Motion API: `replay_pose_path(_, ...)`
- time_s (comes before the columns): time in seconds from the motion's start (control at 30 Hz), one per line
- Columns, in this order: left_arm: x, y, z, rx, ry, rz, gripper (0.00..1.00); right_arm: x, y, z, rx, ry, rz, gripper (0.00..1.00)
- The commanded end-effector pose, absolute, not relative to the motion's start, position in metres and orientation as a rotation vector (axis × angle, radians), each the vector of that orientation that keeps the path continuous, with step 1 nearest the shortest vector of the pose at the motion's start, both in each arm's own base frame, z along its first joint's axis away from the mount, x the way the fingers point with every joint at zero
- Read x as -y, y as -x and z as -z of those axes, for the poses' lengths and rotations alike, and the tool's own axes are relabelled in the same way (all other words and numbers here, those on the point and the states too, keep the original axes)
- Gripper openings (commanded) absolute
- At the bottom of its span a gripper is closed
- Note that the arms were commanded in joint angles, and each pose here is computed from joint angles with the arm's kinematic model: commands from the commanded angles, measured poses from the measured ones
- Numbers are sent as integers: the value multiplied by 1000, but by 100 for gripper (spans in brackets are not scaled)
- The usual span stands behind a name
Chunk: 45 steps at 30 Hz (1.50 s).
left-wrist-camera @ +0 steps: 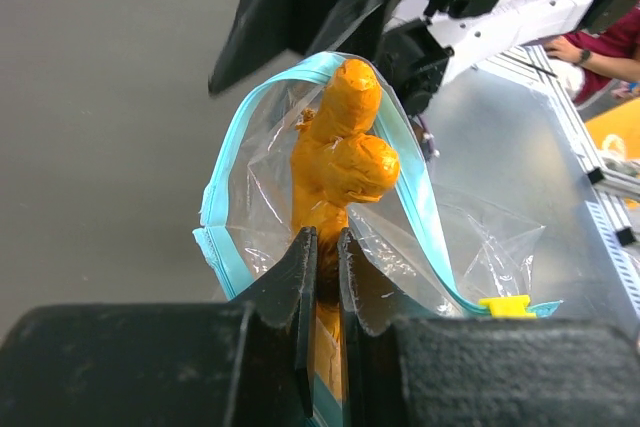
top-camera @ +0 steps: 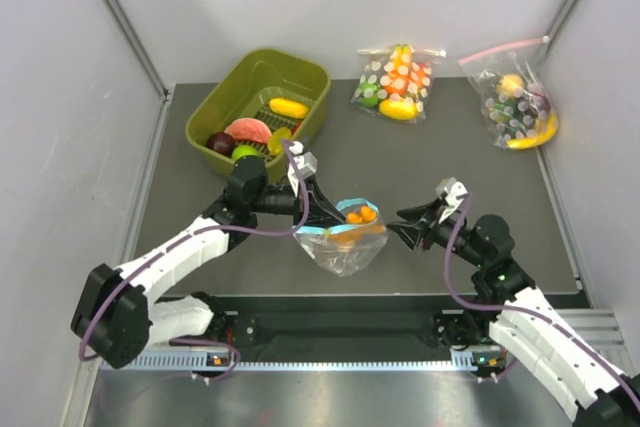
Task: Open the zip-top bag and remove the fake food
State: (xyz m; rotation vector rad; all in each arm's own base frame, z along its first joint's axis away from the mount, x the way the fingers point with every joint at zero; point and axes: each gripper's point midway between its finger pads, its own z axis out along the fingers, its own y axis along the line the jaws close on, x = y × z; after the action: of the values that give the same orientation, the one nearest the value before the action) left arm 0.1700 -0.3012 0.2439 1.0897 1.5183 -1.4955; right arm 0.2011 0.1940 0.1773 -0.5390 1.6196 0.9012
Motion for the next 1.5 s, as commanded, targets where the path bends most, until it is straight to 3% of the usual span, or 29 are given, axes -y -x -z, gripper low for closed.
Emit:
replay_pose_path(0.0,302,-158,-237,-1466,-1168,1574,0,-199,-184,-223,-1398,620,-954,51)
replay_pose_path(0.13,304,-153,-239,-1444,-1197,1609,0,-203,-166,-242,-1303,691,-994,52)
replay_pose_path(0.4,305,-150,-239,-1447,-1200,1611,0,-223,-136,-254,-1240,873,-1194,43)
replay_pose_path(0.8,310,-149,-235,-1468,-1214,1599,0,-231,-126,-254,-1217,922,-1280,41)
replay_pose_path(1.1,313,-144,-234,-1466,-1232,1609,0,-237,-127,-250,-1241,954,-1282,29)
replay_pose_path(1.23,313,-144,-232,-1479,-1227,1598,0,-238,-128,-248,-1251,953,-1277,0)
replay_pose_path(1.47,309,-146,-239,-1464,-1216,1528,0,-223,-162,-232,-1360,804,-1063,0)
